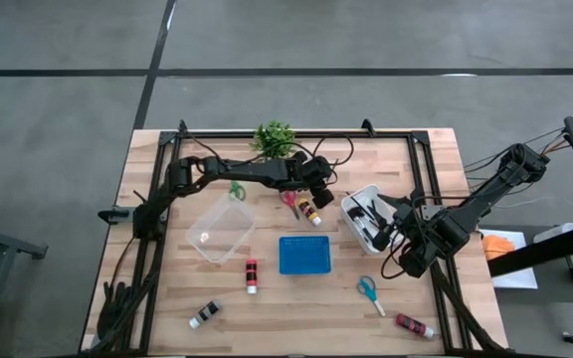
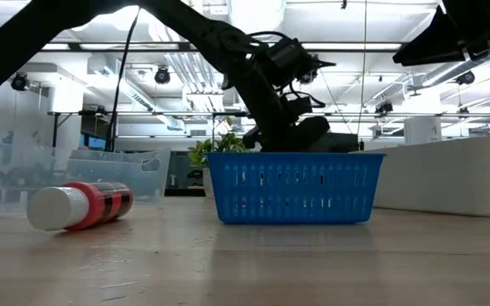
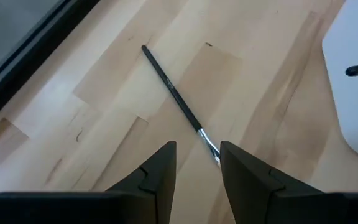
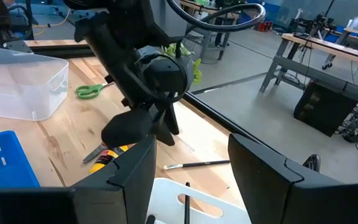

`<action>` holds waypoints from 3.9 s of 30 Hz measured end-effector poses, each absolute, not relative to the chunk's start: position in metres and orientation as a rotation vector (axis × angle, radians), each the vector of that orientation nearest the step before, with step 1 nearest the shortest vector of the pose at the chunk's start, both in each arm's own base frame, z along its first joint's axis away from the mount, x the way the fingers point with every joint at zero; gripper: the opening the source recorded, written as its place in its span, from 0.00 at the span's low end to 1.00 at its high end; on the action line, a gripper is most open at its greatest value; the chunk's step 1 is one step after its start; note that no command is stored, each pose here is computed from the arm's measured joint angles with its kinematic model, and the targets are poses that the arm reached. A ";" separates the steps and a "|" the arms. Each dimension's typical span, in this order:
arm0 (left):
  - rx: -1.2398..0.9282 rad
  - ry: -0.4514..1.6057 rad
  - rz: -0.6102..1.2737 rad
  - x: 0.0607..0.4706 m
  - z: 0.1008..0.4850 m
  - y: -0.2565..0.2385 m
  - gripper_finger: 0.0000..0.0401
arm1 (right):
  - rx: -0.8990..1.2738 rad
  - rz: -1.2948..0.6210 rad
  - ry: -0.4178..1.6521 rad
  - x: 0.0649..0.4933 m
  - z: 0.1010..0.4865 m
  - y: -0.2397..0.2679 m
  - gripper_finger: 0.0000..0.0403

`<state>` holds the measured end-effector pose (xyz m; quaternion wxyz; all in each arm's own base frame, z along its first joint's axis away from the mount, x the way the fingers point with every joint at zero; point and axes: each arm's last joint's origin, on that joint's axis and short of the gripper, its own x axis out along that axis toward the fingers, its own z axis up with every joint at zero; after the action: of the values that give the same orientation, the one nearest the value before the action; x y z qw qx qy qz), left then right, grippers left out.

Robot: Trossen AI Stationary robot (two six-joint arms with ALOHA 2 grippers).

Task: Pick & Place Paint Supplies
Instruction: Put the eyeshadow brush in the white bin

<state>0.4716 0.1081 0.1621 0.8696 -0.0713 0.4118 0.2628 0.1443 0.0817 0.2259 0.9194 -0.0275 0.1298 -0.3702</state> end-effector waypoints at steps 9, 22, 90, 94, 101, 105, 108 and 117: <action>-0.243 0.847 0.566 0.470 0.162 0.112 0.33 | -0.055 -0.761 0.265 0.145 0.226 0.082 0.49; -0.294 0.852 0.552 0.478 0.138 0.112 0.33 | -0.051 -0.762 0.260 0.145 0.226 0.082 0.49; -0.182 0.830 0.583 0.478 0.169 0.114 0.00 | -0.069 -0.756 0.272 0.142 0.215 0.081 0.49; -0.180 0.820 0.580 0.477 0.175 0.114 0.00 | -0.068 -0.756 0.271 0.142 0.215 0.081 0.49; -0.177 0.822 0.579 0.477 0.176 0.114 0.00 | -0.069 -0.756 0.270 0.142 0.215 0.081 0.49; -0.177 0.821 0.579 0.477 0.176 0.114 0.00 | -0.070 -0.757 0.271 0.142 0.215 0.081 0.49; -0.177 0.821 0.579 0.477 0.176 0.114 0.00 | -0.070 -0.757 0.271 0.142 0.215 0.081 0.49; -0.177 0.820 0.579 0.477 0.176 0.114 0.00 | -0.070 -0.757 0.271 0.142 0.215 0.081 0.49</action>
<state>0.4767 0.1137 0.1760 0.8728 -0.0849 0.3927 0.2771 0.1423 0.0809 0.2146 0.9197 -0.0341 0.1317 -0.3682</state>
